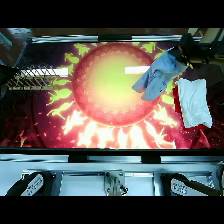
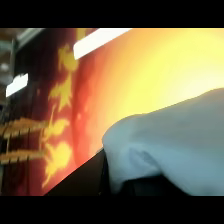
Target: Fold the shirts.
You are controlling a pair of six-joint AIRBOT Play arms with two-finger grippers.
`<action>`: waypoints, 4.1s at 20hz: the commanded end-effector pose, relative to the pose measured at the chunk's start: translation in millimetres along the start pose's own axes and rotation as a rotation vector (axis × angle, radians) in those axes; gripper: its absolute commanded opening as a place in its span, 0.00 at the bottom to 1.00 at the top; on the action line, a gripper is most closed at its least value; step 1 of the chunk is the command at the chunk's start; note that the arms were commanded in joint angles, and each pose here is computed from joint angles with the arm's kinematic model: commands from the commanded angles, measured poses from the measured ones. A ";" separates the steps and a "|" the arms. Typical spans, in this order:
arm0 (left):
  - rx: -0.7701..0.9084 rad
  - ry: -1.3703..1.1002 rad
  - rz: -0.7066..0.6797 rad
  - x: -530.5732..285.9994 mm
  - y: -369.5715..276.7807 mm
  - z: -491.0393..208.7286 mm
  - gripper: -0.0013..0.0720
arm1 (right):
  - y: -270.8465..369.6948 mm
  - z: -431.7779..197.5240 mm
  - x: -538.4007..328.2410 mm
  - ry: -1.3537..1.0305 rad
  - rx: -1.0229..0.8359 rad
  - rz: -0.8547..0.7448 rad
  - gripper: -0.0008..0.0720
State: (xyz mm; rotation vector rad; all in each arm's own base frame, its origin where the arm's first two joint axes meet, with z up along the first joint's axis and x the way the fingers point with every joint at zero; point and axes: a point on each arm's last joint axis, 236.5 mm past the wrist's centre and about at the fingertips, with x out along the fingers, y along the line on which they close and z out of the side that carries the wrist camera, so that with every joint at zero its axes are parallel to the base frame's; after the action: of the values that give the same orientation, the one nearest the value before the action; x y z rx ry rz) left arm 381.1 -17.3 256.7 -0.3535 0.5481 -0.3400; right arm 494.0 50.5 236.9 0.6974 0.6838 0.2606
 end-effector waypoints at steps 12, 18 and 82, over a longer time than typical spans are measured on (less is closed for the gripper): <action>-0.002 0.038 -0.015 0.5 -3.0 -9.6 0.06 | -147.6 148.2 4.5 -0.526 -0.304 -0.400 0.13; -0.053 0.166 -0.071 21.6 -10.8 -56.1 0.06 | -260.4 77.0 -8.2 -0.111 -0.289 -0.667 0.13; 0.369 0.822 0.395 150.9 -4.3 -155.6 0.94 | -75.8 -193.8 64.0 0.757 -0.366 -0.530 0.71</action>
State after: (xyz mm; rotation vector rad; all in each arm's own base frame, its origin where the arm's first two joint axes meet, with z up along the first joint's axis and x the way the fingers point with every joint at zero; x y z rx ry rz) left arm 414.9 -118.1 67.7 0.2815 1.3111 -0.1866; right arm 415.3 118.7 46.1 0.0265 1.4651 0.1428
